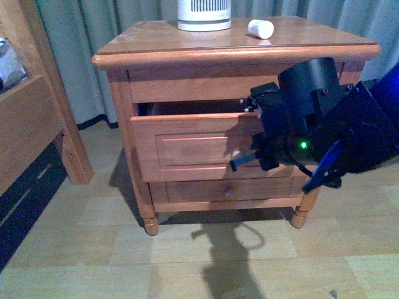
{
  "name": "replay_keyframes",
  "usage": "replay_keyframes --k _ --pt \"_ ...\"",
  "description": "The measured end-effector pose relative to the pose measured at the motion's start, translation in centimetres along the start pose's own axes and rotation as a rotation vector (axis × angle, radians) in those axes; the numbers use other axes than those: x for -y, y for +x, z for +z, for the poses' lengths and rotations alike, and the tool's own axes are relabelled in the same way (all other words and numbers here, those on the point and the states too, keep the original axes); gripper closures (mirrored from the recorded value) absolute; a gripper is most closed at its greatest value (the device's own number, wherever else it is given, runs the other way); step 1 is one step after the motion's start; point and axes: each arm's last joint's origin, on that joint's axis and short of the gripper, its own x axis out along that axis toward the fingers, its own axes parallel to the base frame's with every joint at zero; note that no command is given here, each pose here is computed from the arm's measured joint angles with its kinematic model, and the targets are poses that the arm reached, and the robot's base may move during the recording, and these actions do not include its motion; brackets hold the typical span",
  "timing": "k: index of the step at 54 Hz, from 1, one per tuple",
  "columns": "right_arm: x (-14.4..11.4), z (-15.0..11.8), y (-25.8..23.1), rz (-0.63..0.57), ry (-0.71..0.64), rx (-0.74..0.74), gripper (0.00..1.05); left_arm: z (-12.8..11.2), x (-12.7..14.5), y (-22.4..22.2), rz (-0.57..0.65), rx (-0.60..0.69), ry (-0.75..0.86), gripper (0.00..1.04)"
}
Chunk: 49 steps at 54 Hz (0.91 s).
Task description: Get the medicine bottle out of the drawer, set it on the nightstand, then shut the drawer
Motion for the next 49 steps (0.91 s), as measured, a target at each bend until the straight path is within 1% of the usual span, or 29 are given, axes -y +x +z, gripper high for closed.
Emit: replay_keyframes --k 6,13,18,25,35,40,43,45,48,49 --pt "2.1 1.4 2.0 -0.059 -0.001 0.004 1.02 0.0 0.0 0.0 0.000 0.000 0.000 0.07" --pt "3.3 2.5 3.0 -0.090 0.007 0.021 1.02 0.0 0.0 0.0 0.000 0.000 0.000 0.07" --pt "3.5 2.7 3.1 -0.091 0.010 0.020 1.02 0.0 0.0 0.0 0.000 0.000 0.000 0.07" --pt "3.4 2.2 2.5 -0.059 0.048 0.024 1.02 0.0 0.0 0.0 0.000 0.000 0.000 0.07" --pt "2.4 1.2 -2.0 0.044 0.199 0.018 1.02 0.0 0.0 0.0 0.000 0.000 0.000 0.07" --pt "1.9 1.0 -5.5 0.101 0.307 0.012 1.02 0.0 0.0 0.0 0.000 0.000 0.000 0.07" --pt "2.1 1.1 -7.6 0.112 0.343 0.016 1.02 0.0 0.0 0.0 0.000 0.000 0.000 0.07" --pt "2.5 1.6 -9.3 0.115 0.378 0.034 1.02 0.0 0.0 0.0 0.000 0.000 0.000 0.07" --pt "4.4 3.7 -12.8 0.120 0.453 0.104 1.02 0.0 0.0 0.0 0.000 0.000 0.000 0.07" --pt "5.4 4.8 -14.3 0.113 0.476 0.143 1.02 0.0 0.0 0.0 0.000 0.000 0.000 0.07"
